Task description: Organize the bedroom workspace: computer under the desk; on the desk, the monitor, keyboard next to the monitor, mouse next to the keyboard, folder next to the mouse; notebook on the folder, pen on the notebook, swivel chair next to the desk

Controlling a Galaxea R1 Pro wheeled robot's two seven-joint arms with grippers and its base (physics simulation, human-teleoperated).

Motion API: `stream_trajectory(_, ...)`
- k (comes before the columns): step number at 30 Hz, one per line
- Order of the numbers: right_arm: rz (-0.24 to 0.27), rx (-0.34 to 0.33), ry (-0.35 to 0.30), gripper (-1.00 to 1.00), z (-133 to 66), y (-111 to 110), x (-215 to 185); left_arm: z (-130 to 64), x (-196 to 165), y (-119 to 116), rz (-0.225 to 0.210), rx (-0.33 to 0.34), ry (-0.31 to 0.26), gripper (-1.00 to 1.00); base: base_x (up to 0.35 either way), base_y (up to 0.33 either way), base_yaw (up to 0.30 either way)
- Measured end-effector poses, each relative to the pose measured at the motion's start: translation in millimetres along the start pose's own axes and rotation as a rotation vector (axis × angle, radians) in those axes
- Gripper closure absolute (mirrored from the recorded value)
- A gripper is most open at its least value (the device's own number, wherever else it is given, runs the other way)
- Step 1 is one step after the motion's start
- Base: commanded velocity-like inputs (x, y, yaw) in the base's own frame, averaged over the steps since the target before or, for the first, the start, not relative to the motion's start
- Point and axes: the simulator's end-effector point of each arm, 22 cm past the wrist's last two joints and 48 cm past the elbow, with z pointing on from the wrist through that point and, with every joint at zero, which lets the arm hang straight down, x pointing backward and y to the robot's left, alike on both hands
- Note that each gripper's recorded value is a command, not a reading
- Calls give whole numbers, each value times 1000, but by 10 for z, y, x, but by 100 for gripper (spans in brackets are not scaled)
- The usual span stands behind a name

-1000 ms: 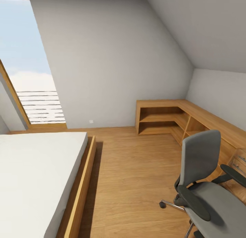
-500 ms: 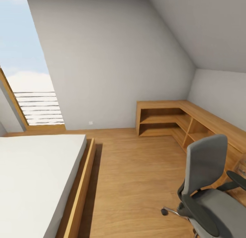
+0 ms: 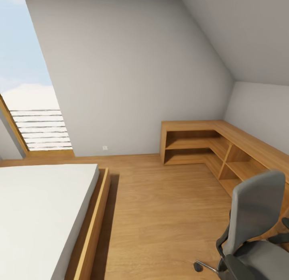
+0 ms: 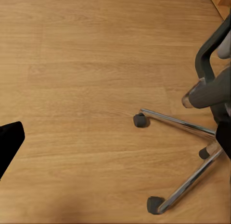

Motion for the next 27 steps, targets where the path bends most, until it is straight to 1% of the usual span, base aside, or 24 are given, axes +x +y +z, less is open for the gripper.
stream_trajectory(4, 0, 1, 0, -100, 0, -3, 0, 0, 1, 3, 0, 0, 0, -100, 312, 0, 0)
stream_trajectory(8, 0, 1, 1, -100, 2, -4, 2, 2, 4, 13, -1, -3, 2, -100, 164, 0, 0)
stream_trajectory(15, 1, -3, 0, -100, 3, 19, -3, 3, 12, 25, -2, -5, 4, -100, 52, 0, 28)
stream_trajectory(24, 3, -4, 1, -100, 2, 33, -2, 3, 13, 27, -2, -5, 4, -100, 9, 0, 184)
stream_trajectory(27, 3, -4, 2, -100, 1, 35, 0, 3, 12, 27, -1, -5, 4, -100, 39, 2, 101)
